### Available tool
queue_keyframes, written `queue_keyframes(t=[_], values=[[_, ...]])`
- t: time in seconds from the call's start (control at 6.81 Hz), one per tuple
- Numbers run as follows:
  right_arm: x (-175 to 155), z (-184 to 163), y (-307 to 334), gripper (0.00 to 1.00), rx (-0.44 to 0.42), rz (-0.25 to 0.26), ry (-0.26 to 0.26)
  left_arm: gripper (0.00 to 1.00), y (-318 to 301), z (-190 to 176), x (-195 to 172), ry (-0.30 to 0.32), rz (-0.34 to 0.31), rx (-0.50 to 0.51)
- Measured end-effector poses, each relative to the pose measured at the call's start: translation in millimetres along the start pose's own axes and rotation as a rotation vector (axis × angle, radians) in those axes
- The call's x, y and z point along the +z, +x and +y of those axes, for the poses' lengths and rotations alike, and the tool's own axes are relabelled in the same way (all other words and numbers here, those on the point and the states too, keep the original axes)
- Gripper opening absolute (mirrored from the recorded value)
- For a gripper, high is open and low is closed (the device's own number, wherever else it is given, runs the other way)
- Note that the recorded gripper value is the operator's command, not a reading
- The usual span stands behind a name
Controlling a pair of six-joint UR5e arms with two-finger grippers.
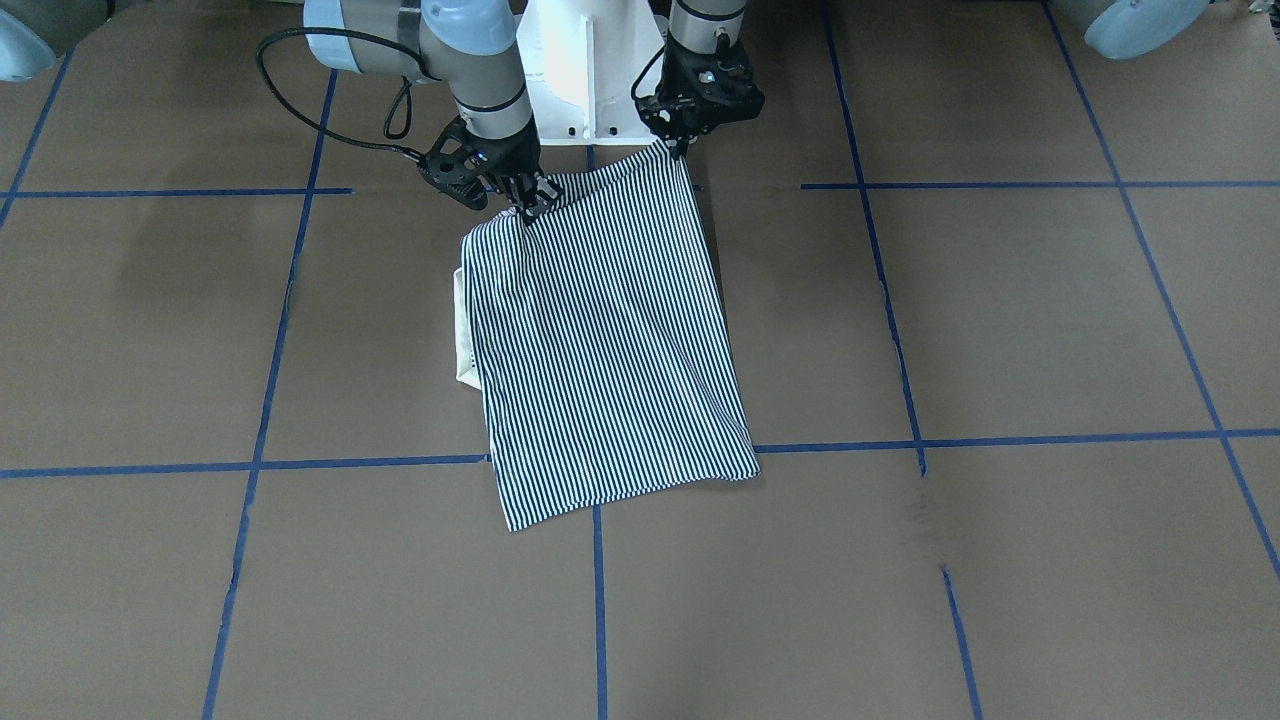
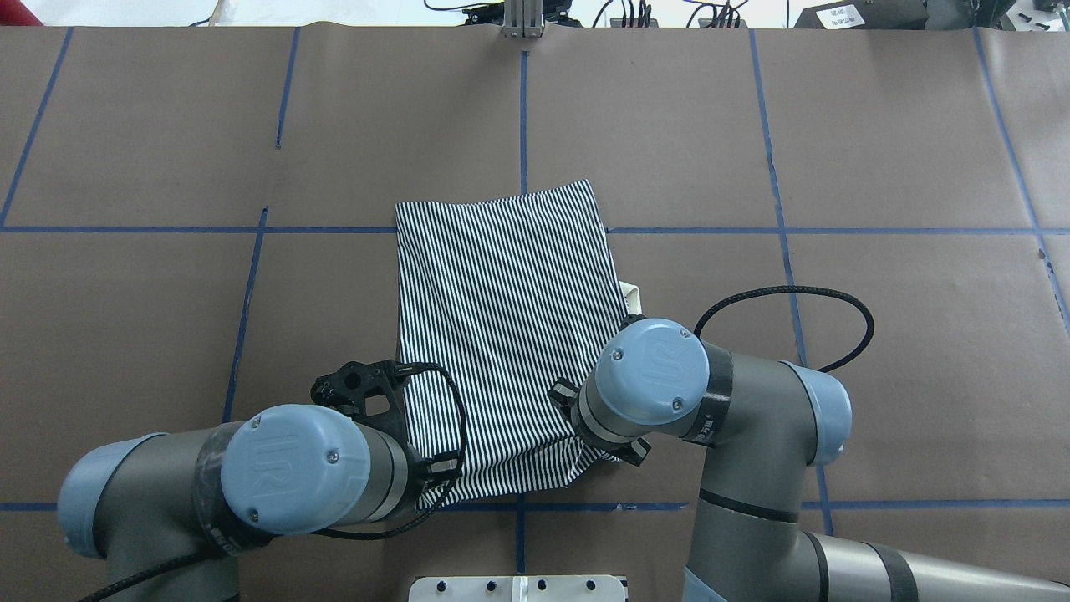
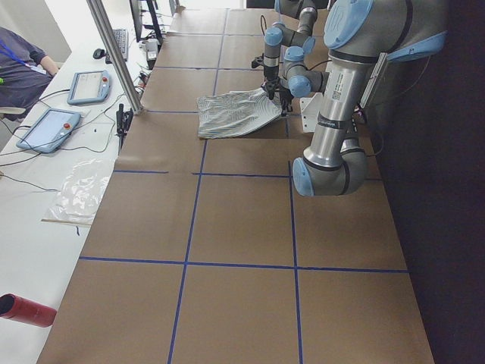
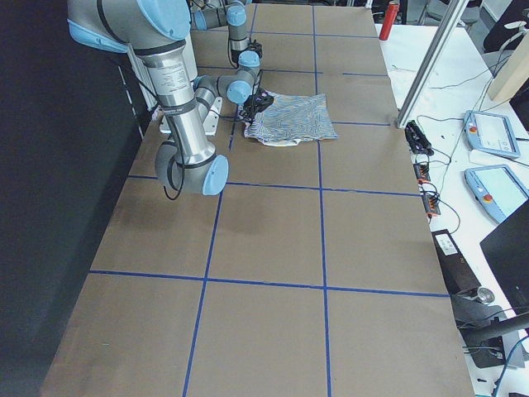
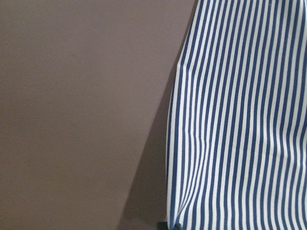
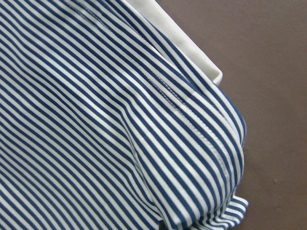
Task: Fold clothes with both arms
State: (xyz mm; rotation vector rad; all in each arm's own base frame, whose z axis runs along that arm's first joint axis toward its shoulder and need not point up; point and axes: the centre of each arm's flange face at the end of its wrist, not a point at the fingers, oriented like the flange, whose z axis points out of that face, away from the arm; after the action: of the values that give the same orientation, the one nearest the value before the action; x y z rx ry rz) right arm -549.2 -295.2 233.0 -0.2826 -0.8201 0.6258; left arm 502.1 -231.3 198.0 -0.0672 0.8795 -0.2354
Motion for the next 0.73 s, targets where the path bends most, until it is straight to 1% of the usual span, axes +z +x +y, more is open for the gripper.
queue_keyframes(t=[0.15, 0.29, 0.59, 0.73], values=[[-3.0, 3.5, -0.5, 0.00, -0.020, -0.011, 0.001, 0.00, -0.8, 4.0, -3.8, -0.006, 0.002, 0.002], [-6.1, 0.8, -5.4, 0.00, -0.061, -0.031, 0.023, 0.00, -0.7, -1.1, -7.4, 0.001, 0.006, -0.004], [-23.2, -23.7, -25.4, 0.00, -0.150, -0.081, 0.084, 0.00, -2.2, -40.3, -19.9, 0.056, 0.022, -0.046], [-26.5, -34.6, -39.4, 0.00, -0.178, -0.089, 0.105, 0.00, -3.5, -59.9, -23.5, 0.085, 0.023, -0.070]])
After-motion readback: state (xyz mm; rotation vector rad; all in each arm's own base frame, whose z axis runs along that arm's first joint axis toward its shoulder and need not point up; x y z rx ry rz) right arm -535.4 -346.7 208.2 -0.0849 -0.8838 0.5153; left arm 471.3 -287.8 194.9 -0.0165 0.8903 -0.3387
